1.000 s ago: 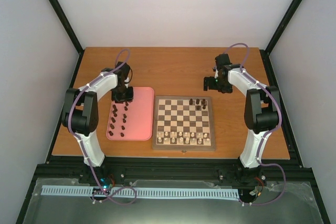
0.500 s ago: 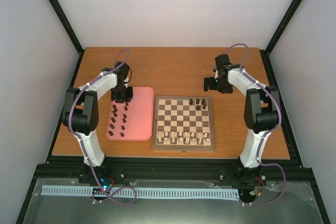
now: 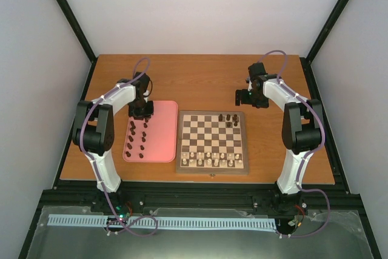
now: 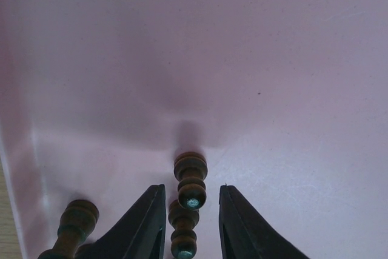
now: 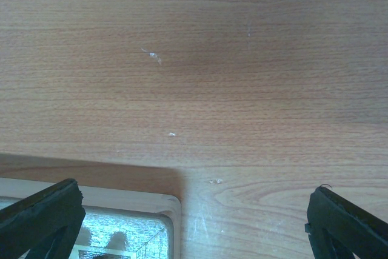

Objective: Set up the chess pieces on the board
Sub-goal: Pick up the chess piece from the storage box, then place the chess piece on the chessboard.

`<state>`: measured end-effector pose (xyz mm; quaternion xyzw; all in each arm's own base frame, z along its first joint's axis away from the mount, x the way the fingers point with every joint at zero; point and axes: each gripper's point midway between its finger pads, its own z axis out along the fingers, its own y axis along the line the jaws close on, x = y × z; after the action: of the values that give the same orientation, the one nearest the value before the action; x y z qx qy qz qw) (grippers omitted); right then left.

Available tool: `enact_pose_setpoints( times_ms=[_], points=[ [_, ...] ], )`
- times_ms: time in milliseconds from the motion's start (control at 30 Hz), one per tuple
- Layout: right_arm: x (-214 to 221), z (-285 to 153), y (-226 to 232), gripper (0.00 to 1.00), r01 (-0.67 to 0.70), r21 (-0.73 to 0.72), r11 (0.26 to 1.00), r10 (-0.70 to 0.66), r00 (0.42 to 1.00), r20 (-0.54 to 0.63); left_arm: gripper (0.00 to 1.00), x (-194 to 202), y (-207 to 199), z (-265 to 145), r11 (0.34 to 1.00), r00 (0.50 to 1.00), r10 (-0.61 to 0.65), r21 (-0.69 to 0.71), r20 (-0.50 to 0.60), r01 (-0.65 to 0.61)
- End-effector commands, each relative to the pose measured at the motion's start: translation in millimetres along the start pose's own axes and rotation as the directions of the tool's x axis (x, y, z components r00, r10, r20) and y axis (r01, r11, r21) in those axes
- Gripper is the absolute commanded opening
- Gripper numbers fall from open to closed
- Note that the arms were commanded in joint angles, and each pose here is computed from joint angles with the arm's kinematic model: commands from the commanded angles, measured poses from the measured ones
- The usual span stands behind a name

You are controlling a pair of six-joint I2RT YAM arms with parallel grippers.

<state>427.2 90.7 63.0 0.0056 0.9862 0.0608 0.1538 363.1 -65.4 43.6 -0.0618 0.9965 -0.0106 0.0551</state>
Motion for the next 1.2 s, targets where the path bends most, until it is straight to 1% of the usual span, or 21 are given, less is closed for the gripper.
enact_pose_setpoints(
  times_ms=[0,267,400,533,733,900,1000,1100,1167],
  points=[
    [-6,-2,0,1.00,0.009,0.012,1.000,-0.009,1.000,0.014,0.24,-3,1,8,1.000,1.000,0.005,0.005,-0.002,-0.005],
    [-5,-2,0,1.00,0.009,0.012,1.000,-0.010,1.000,0.013,0.22,-1,1,13,1.000,1.000,0.006,0.006,-0.014,-0.006],
    [-6,-2,0,1.00,0.009,0.013,1.000,-0.009,1.000,0.014,0.18,-1,1,15,1.000,1.000,0.009,0.010,-0.017,-0.009],
    [-6,-2,0,1.00,0.008,0.014,1.000,-0.008,1.000,0.013,0.12,-7,0,7,1.000,1.000,0.009,0.008,-0.003,-0.009],
    [-7,-3,0,1.00,0.008,0.015,1.000,-0.008,1.000,0.016,0.08,-16,-3,-12,1.000,1.000,-0.003,0.012,0.013,0.003],
    [-7,-3,-2,1.00,0.009,0.024,1.000,-0.010,1.000,0.016,0.07,-27,-13,-49,0.998,0.997,-0.041,0.041,0.059,0.039],
    [-6,-2,-3,1.00,0.011,0.032,0.999,-0.011,1.000,0.014,0.07,-32,-34,-74,0.997,0.995,-0.045,0.066,0.089,0.039],
    [-6,-2,-4,1.00,0.010,0.036,0.999,-0.011,1.000,0.014,0.07,-24,-73,-85,0.995,0.995,-0.006,0.102,0.095,-0.003],
    [-7,-3,-4,1.00,0.009,0.036,0.999,-0.010,1.000,0.016,0.07,-14,-105,-84,0.990,0.997,0.019,0.139,0.080,-0.030]
  ],
)
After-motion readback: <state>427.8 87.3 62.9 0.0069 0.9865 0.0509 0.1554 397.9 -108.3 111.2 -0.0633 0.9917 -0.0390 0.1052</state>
